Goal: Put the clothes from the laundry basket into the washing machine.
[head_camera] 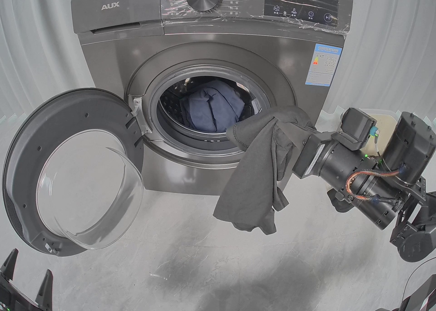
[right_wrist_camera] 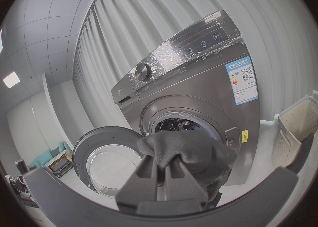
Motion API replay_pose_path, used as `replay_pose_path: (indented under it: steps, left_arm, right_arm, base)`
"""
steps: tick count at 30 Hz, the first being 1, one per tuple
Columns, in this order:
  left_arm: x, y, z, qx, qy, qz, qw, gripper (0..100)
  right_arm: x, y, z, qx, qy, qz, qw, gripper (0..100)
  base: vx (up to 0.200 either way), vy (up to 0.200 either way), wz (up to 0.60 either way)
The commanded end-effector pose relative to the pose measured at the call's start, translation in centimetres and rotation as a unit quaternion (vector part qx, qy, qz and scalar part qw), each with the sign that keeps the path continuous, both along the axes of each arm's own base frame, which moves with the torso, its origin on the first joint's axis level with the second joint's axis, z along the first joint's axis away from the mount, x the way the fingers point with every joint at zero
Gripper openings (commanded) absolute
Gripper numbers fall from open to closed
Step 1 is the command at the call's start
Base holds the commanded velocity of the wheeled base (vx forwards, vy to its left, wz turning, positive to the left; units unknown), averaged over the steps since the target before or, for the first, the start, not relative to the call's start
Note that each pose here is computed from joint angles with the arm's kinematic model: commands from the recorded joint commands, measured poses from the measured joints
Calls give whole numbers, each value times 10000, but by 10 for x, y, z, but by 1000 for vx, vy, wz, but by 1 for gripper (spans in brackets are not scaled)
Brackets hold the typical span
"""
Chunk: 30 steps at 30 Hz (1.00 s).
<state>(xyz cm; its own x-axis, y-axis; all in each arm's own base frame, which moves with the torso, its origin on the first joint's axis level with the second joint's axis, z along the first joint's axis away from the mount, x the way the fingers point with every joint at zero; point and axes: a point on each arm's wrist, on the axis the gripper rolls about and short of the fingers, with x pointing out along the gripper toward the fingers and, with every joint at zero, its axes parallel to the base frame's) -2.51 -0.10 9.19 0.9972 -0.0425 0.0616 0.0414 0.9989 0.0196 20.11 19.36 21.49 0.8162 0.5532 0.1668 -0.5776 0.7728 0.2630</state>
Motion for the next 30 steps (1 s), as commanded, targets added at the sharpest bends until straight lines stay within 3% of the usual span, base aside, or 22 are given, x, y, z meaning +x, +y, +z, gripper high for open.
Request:
replay_pose_path:
  steps: [1,5,8,9,10,12,15,16,17,20,24,26,27,30]
  left_arm:
    - [-5,-3,55,105,-521,-738,9959,100]
    - [27,-7,66,71,344,-1604,9864,100]
    - [55,-9,75,70,586,-2028,9774,100]
    - [55,-9,75,70,586,-2028,9774,100]
    - [78,-11,80,157,710,-2277,9710,100]
    - [98,-15,82,215,785,-2524,9642,100]
    - [122,-27,80,224,952,-2952,9504,100]
    - [123,-27,80,225,952,-2966,9500,100]
    - [132,-35,78,242,1022,-3199,9416,100]
    - [147,-46,76,264,1145,-3442,9315,100]
    - [164,-54,73,283,1257,-3563,9254,100]
    - [164,-54,73,283,1257,-3563,9254,100]
    - [175,-65,74,274,1289,-3751,9176,100]
    - [189,-74,76,270,1346,-3833,9134,100]
  right_arm:
    - [13,17,-6,37,1,4,10000,0]
    - [22,27,-5,162,-115,13,9998,0]
    - [30,34,-4,324,-232,12,9992,0]
    - [30,34,-4,324,-232,12,9992,0]
    - [32,37,-4,374,-280,20,9989,0]
    - [33,38,-3,401,-307,21,9987,0]
    - [31,41,-2,427,-334,90,9985,0]
    - [31,41,-2,433,-339,90,9984,0]
    - [32,43,-3,430,-323,91,9985,0]
    - [33,44,-4,424,-317,91,9986,0]
    - [33,44,-5,418,-313,106,9986,0]
    - [33,44,-5,418,-313,106,9986,0]
    - [33,44,-4,416,-324,112,9985,0]
    - [33,45,-5,415,-315,121,9986,0]
  base:
    - [0,0,0]
    - [0,0,0]
    - [0,0,0]
    - [0,0,0]
    - [0,0,0]
    - [0,0,0]
    - [0,0,0]
    - [0,0,0]
    - [0,0,0]
    - [0,0,0]
    - [0,0,0]
    - [0,0,0]
    - [0,0,0]
    - [0,0,0]
